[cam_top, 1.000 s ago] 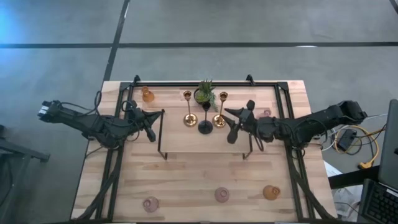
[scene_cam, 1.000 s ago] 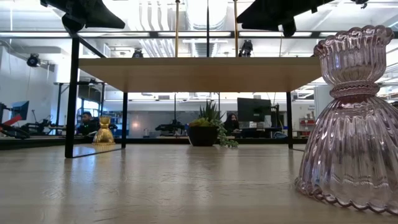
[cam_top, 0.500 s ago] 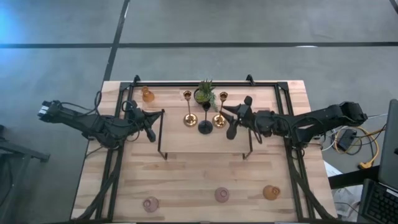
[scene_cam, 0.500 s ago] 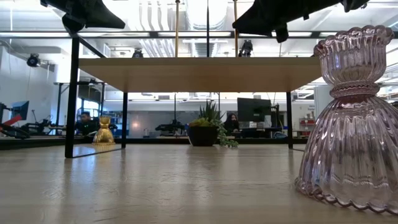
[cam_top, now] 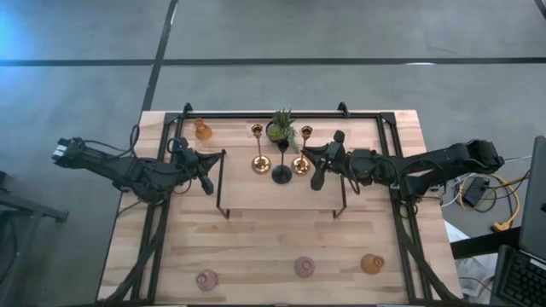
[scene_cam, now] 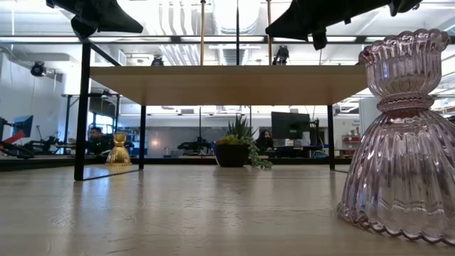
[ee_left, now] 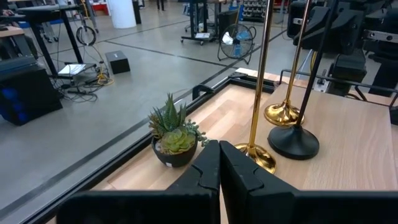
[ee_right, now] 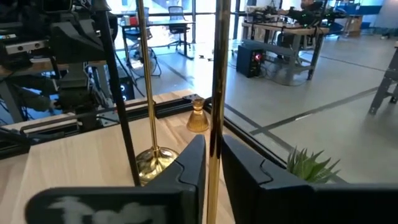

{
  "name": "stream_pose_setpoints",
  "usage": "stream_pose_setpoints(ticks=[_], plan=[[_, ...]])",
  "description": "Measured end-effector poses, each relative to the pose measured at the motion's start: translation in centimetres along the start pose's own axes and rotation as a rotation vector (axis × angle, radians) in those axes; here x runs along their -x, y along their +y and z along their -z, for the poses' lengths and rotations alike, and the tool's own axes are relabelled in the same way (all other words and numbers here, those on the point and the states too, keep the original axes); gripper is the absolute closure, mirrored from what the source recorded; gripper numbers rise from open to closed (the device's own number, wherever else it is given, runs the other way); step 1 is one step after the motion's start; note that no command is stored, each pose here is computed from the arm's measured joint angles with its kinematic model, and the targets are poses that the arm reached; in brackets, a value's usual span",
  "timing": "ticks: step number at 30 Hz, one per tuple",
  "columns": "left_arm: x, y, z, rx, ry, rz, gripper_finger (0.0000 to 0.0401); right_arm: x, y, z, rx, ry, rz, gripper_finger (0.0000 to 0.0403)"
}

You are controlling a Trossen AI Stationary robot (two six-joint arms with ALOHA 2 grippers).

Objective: Pick & Place candle stick holders
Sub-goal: Adjust the gold candle holder on the shelf

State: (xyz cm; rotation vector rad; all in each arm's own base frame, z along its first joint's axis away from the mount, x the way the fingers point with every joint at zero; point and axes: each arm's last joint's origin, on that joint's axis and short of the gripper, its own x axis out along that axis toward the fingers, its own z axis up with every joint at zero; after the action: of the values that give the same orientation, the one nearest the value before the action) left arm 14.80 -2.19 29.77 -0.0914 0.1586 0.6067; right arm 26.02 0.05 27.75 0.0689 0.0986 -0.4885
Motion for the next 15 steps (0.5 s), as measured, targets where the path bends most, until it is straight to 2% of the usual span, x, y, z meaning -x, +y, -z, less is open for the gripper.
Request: stream_pose_setpoints(ticks=[6,15], plan=[[0.0,-0.01,0.0,0.0,0.0,0.002,0.0396,-0.02,-0.03,-0.01,0.002,0.0,0.0,0.0388],[0.0,-0.01,0.01,0.002,0.001,0.002,0.0396,-0.03,-0.03,0.01,-0.002,0.001,0.001,0.0388]])
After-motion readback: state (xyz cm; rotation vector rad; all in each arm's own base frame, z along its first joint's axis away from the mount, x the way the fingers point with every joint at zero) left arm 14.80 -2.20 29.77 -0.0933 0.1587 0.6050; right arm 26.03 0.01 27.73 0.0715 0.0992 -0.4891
